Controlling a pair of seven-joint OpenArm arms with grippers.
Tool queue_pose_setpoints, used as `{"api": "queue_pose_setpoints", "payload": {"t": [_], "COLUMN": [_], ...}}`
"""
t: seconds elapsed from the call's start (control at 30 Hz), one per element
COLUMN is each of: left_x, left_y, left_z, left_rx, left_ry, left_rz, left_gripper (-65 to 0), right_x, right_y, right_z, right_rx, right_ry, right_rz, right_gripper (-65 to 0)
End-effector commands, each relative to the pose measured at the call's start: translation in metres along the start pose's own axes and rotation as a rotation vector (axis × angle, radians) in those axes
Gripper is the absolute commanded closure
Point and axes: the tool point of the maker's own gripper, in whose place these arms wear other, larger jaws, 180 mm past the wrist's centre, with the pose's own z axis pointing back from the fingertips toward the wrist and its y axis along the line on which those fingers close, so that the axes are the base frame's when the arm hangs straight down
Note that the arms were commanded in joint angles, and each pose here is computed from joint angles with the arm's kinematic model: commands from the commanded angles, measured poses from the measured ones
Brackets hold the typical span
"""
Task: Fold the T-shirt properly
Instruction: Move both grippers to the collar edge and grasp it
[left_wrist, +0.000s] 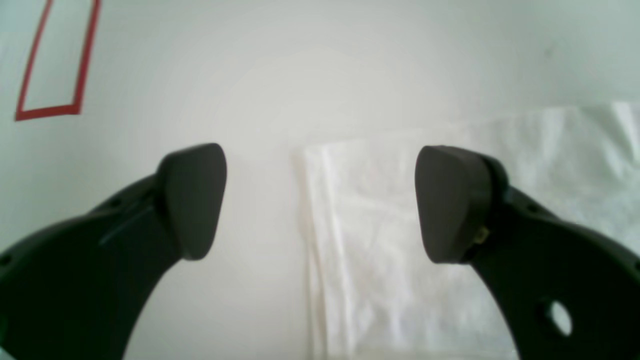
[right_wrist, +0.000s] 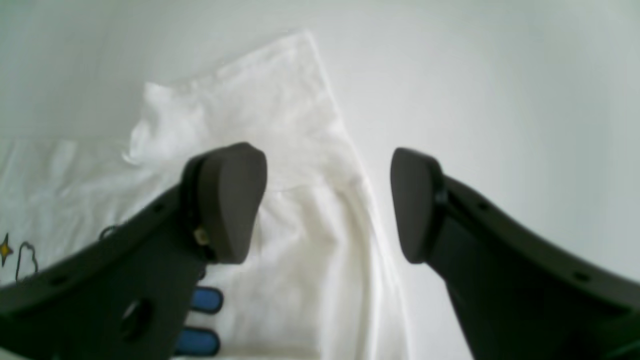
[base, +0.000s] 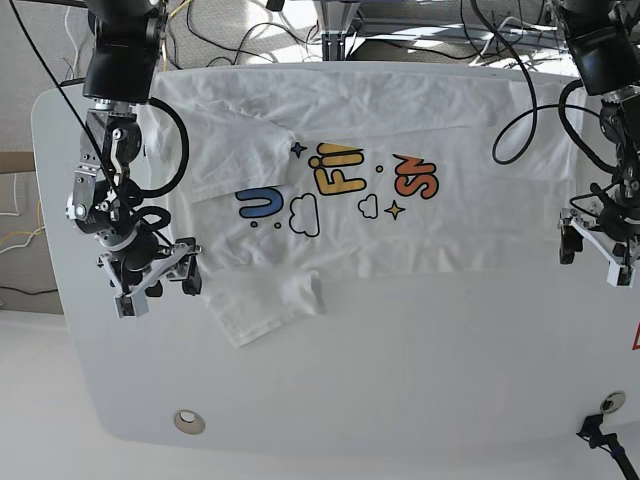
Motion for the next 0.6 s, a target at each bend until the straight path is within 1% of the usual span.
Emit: {"api": "queue_pose_setpoints", "payload": {"t": [0.0,0.03,0.1,0.2,0.33,0.37,0.43,0.53,0.57], "left_x": [0.021,0.02,0.015,0.004,-0.012,-0.014,-0.021,-0.046,-0.048], "left_y": [0.018,0.021,0.015,0.017,0.014,0.006,-0.001,-0.012,-0.014], "left_z": [0.001,-0.004,-0.019,-0.038,-0.055,-0.061,-0.068,-0.075,-0.076], "left_rx": [0.031,0.031,0.004,-0.015,-0.029,-0.046,-0.061,-0.084,-0.088], "left_ry": [-0.061,-0.064,-0.047,-0.01,0.012,0.018,0.036,0.103,0.107], "left_rz": [0.015,0.035,0.055,0.085,0.15,0.163,0.166,0.166,0.162], "left_gripper": [-56.0,-56.0,-56.0,-56.0,-56.0,-55.9,-55.9,-55.9,-55.9], "right_x": [0.013,0.014,0.013,0.01,0.008,0.007,0.007,0.007,0.008], "right_y": [0.001,0.003,0.002,-0.005,-0.003,-0.004,-0.005,-0.01,-0.013], "right_z": [-0.012,-0.019,-0.03,-0.042,-0.046,-0.046,-0.045,-0.044,-0.042], "right_rx": [0.02,0.028,0.034,0.002,-0.013,-0.018,-0.021,-0.031,-0.036], "right_ry": [-0.04,-0.039,-0.031,-0.003,0.003,0.006,0.007,0.01,0.009], "right_rz": [0.0,-0.001,-0.013,0.011,0.047,0.053,0.053,0.061,0.063], "right_gripper": [-40.7,-40.7,-40.7,-40.7,-40.7,-40.7,-40.7,-40.7,-40.7]}}
